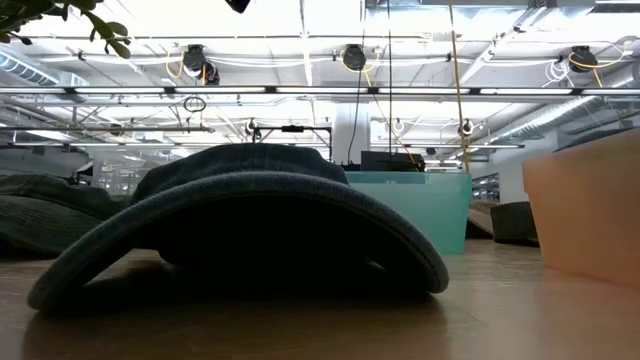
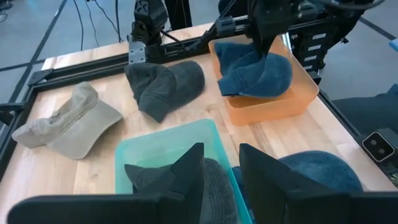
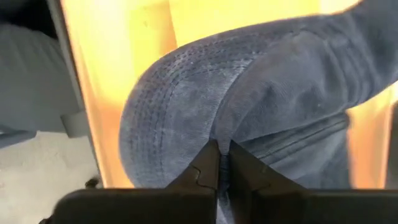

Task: Pick & Place hat
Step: Put the left blue cap into the orange bin

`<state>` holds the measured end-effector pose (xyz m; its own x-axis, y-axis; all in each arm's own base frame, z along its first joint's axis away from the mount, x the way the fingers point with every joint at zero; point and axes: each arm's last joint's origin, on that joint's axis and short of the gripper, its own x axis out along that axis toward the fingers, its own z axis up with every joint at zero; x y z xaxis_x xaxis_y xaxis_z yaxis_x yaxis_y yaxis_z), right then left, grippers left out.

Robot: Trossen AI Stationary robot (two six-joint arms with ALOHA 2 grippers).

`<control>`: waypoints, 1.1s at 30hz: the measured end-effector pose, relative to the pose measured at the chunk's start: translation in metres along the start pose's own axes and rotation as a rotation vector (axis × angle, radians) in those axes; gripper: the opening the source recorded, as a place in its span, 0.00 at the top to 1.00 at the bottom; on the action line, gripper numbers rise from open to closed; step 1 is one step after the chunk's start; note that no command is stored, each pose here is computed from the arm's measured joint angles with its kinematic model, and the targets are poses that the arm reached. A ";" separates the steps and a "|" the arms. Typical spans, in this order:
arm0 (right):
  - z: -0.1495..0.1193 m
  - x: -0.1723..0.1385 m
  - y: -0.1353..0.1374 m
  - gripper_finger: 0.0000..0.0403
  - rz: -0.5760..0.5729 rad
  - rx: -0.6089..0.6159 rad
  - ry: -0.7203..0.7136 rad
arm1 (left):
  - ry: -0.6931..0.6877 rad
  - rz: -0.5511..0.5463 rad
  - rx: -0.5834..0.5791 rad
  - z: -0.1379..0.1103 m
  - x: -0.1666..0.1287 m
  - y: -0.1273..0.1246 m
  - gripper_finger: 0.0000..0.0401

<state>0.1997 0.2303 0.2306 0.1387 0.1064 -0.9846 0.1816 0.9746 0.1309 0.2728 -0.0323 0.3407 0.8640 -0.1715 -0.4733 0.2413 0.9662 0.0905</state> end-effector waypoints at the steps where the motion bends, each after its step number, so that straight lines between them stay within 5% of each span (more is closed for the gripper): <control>1: -0.001 0.002 0.000 0.97 0.003 0.009 0.018 | 0.000 -0.002 0.001 0.000 0.000 -0.001 0.72; 17: 0.001 -0.004 0.012 0.91 0.152 -0.004 -0.038 | -0.002 -0.008 0.016 0.000 0.000 -0.003 0.72; 25: -0.001 0.011 0.009 0.75 0.180 0.118 -0.035 | 0.010 -0.010 0.016 -0.001 0.000 -0.003 0.72; 33: -0.013 0.046 -0.004 0.62 0.268 0.183 0.136 | 0.011 -0.010 0.016 -0.001 0.000 -0.003 0.72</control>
<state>0.1925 0.2335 0.1829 0.0767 0.3911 -0.9171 0.3297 0.8581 0.3935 0.2719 -0.0348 0.3396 0.8565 -0.1792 -0.4840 0.2571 0.9613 0.0992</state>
